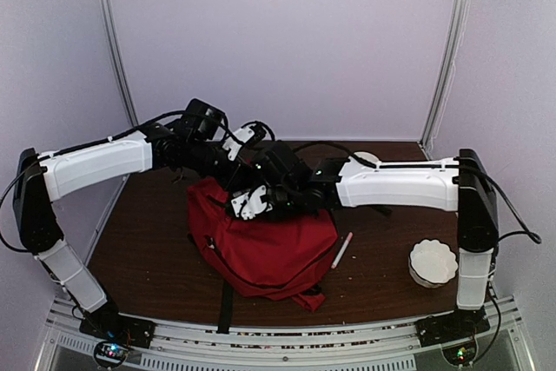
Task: Pack the student bag
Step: Place the pen in the lower front pocket of the bag, then pick up the pen from the center of the board.
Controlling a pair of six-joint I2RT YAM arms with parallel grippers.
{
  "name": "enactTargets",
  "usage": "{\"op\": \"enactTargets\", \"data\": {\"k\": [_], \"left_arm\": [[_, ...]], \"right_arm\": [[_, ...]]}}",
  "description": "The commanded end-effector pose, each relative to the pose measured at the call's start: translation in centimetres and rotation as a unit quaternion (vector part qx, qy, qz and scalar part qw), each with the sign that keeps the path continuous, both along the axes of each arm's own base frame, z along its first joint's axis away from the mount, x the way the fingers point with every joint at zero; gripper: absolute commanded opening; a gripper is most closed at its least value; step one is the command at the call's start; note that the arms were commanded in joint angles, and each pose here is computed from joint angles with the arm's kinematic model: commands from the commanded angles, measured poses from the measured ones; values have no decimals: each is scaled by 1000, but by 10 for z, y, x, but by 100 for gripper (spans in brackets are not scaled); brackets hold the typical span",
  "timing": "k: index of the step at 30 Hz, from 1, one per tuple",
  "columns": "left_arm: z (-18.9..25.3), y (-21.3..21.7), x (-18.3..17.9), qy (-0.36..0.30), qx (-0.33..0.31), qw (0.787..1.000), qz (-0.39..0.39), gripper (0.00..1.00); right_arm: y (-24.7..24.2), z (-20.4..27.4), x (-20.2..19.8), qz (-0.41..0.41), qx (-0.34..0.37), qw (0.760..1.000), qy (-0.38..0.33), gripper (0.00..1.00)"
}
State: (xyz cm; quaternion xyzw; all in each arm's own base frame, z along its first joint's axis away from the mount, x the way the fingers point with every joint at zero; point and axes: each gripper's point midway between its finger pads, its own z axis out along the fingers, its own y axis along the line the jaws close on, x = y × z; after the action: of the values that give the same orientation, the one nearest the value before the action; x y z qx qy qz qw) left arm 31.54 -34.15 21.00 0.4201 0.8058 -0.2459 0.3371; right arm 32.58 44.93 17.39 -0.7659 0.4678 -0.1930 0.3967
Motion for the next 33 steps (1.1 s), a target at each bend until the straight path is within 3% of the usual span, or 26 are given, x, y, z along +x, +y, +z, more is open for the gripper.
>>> {"op": "enactTargets", "data": {"k": [1, 10, 16, 21, 29, 33], "left_arm": [[16, -19, -8, -11, -28, 999, -38, 0], [10, -18, -5, -13, -18, 999, -32, 0], [8, -23, -8, 1, -25, 999, -44, 0], [8, -22, -8, 1, -25, 999, -42, 0], [13, -22, -9, -1, -30, 999, -44, 0], [17, -22, -10, -4, -32, 999, -43, 0]], "right_arm": [[-26, 15, -27, -9, 12, 999, 48, 43], [-53, 32, -56, -23, 31, 993, 113, 43], [-93, 39, -93, -6, 18, 974, 226, 39], [-131, 50, -98, -22, 25, 956, 292, 37], [-200, 4, -77, -46, -48, 951, 303, 35], [-221, -24, -69, -39, -125, 946, 297, 32]]}}
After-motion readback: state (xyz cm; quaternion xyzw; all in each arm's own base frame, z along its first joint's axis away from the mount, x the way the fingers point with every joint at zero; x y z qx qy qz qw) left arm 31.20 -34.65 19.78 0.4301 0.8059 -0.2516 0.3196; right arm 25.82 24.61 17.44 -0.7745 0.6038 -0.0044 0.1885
